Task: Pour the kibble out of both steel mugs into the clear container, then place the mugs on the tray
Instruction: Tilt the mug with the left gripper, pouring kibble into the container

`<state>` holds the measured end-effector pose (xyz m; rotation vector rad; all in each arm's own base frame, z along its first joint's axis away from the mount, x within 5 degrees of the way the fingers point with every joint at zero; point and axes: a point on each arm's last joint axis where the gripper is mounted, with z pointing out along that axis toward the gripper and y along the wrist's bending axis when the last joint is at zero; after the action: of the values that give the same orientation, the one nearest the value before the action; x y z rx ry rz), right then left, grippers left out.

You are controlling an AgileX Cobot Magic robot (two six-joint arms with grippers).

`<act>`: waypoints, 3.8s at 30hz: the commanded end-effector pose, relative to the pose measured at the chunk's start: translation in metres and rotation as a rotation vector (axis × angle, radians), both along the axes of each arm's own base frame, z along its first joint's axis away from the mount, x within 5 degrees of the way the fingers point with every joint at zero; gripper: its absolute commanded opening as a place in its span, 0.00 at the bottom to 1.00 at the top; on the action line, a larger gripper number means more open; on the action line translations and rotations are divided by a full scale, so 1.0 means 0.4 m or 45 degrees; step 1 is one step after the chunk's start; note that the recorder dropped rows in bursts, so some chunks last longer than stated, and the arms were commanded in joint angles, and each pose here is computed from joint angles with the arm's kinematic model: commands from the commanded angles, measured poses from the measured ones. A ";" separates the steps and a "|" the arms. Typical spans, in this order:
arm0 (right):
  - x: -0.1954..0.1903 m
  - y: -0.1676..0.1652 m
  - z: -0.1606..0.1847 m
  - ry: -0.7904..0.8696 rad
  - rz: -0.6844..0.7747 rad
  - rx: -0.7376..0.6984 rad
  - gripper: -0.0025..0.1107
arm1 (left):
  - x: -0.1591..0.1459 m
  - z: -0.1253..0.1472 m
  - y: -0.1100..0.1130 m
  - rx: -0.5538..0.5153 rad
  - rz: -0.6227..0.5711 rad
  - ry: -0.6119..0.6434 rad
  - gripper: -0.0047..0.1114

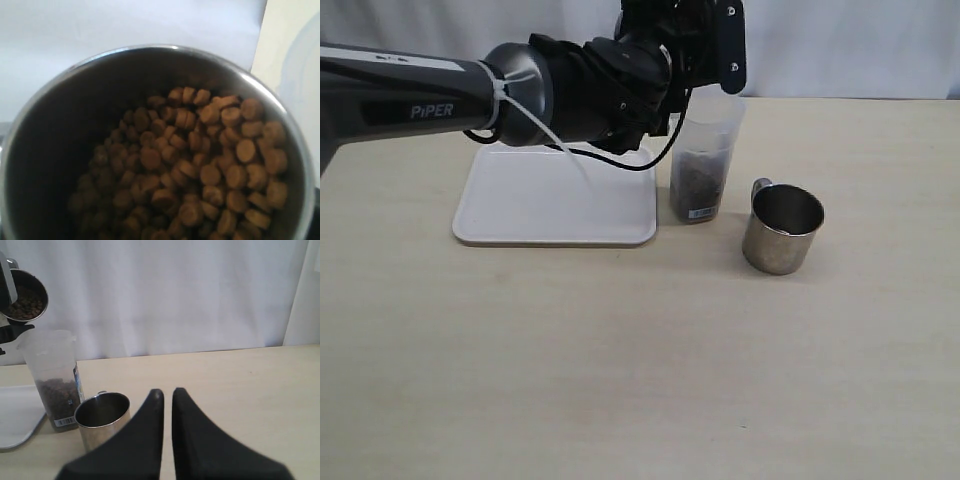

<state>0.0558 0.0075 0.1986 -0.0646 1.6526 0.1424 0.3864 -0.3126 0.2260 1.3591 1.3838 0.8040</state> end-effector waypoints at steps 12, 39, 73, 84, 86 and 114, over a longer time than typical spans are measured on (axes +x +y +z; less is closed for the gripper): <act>0.000 0.000 0.001 -0.014 -0.001 0.000 0.06 | -0.015 0.030 -0.012 0.202 -0.025 -0.101 0.04; 0.000 0.000 0.001 -0.014 -0.001 0.000 0.06 | 0.012 0.006 -0.043 0.594 -0.146 -0.181 0.04; 0.000 0.000 0.001 -0.014 -0.001 0.000 0.06 | -0.002 0.027 -0.059 0.757 -0.151 -0.246 0.04; 0.000 0.000 0.001 -0.014 -0.001 0.000 0.06 | -0.001 0.036 -0.066 0.914 -0.217 -0.286 0.04; 0.000 0.000 0.001 -0.014 -0.001 0.000 0.06 | -0.001 0.036 -0.066 0.950 -0.226 -0.292 0.04; 0.000 0.000 0.001 -0.013 0.000 0.009 0.06 | -0.012 0.036 -0.080 1.242 -0.325 -0.351 0.04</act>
<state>0.0558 0.0076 0.1986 -0.0605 1.6529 0.1477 0.3854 -0.3409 0.2316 1.9909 0.6066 1.4786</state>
